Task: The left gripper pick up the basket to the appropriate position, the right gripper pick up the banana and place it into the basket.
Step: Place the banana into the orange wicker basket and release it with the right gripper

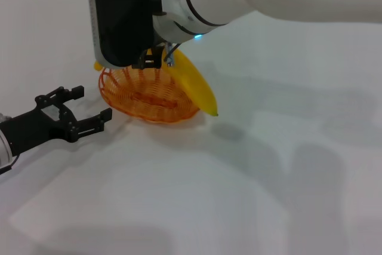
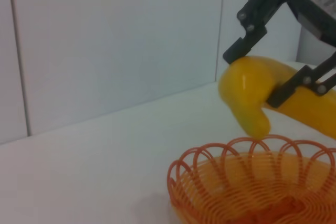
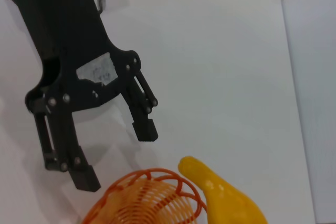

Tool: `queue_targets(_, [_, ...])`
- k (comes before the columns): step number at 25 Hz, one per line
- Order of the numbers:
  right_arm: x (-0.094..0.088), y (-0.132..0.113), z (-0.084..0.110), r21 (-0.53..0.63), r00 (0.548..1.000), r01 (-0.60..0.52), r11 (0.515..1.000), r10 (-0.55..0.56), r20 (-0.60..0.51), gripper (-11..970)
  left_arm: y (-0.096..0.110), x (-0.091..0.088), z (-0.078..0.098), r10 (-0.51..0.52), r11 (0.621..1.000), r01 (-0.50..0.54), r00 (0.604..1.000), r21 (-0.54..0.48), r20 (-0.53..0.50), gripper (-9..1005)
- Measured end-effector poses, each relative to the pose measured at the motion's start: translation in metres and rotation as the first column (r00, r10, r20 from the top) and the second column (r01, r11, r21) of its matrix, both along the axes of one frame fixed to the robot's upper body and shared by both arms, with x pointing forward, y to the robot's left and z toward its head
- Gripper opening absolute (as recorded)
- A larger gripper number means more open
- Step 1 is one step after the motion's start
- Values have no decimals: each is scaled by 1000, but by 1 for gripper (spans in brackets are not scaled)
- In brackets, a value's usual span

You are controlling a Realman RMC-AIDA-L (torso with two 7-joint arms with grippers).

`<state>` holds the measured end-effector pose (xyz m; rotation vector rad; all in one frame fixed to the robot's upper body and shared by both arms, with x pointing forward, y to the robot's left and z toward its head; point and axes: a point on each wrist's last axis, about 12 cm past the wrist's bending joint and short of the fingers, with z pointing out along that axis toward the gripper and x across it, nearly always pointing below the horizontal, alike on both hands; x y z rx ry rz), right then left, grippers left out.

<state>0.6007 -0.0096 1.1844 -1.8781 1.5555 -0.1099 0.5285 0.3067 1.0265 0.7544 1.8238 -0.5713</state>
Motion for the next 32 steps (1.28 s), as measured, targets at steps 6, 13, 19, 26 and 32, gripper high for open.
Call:
queue_targets(6, [2,-1,-1,-1,1000,4,1000,-4,3,603,-1,1,1,-3,1000,3,1000,-1,2,894])
queue_targets(13, [0,0,-6,-18,1000,-6,1000,6,6,614,-1,2,1,-4,1000,4,1000,-1,4,893])
queue_targets(19, [-1,1,-7,-18,1000,-10,1000,10,4,625,-1,2,1,-4,1000,4,1000,-1,4,894])
queue_targets(26, [-1,2,-6,5,1000,-14,1000,14,12,637,0,1,0,-2,1000,2,1000,0,1,894])
queue_targets(32, [-8,1,0,53,1000,-20,998,20,9,709,1,0,-2,13,1000,-13,1000,9,-6,893])
